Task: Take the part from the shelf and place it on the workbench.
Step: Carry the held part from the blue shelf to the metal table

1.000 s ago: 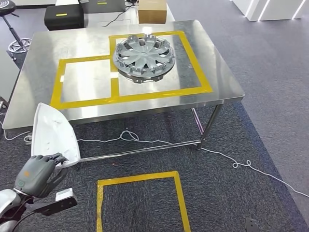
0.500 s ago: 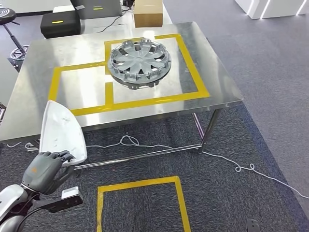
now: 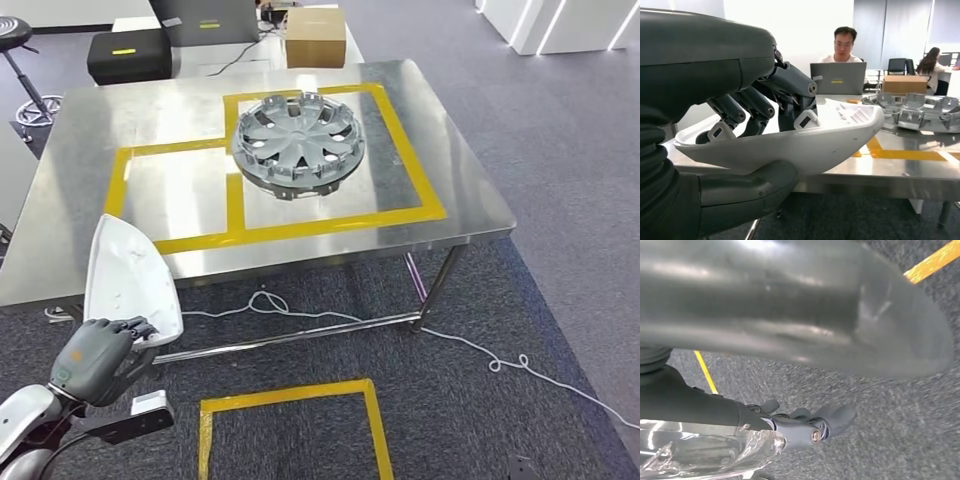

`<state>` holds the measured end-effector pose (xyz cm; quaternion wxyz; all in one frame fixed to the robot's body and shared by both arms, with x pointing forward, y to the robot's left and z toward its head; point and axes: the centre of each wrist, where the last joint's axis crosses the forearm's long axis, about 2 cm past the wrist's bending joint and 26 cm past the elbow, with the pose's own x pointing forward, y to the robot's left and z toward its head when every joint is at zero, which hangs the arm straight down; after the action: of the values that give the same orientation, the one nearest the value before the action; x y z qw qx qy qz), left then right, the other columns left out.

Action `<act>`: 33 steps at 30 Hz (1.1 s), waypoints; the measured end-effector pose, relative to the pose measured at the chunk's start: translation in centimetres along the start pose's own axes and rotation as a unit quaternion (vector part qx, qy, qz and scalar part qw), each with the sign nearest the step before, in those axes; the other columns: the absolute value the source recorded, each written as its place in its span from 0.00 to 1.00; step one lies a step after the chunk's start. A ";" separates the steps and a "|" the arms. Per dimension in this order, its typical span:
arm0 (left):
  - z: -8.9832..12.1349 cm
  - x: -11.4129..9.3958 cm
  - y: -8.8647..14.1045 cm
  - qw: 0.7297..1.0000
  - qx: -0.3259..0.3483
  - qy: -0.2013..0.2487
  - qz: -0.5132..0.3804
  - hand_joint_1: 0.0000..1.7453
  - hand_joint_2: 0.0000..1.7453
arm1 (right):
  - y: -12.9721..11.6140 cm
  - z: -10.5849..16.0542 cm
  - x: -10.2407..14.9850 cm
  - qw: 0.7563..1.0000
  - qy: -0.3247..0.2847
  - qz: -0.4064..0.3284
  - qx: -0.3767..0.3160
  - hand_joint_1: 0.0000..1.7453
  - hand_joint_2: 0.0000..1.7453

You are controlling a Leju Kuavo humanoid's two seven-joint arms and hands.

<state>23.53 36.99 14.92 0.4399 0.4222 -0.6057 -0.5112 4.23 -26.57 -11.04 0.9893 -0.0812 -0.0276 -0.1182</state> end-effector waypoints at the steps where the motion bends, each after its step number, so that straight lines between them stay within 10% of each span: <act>1: 0.0 0.0 0.0 1.000 0.000 0.000 0.000 1.00 1.00 | 0.0 0.0 0.0 1.000 0.000 0.000 0.000 0.00 0.00; 33: -0.1 0.1 -0.1 1.000 -0.002 -0.001 0.000 1.00 1.00 | 0.1 0.0 -0.1 1.000 0.000 0.002 0.001 0.00 0.00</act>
<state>23.58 36.91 14.84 0.4400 0.4207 -0.6048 -0.5134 4.19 -26.47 -11.04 0.9896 -0.0804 -0.0277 -0.1158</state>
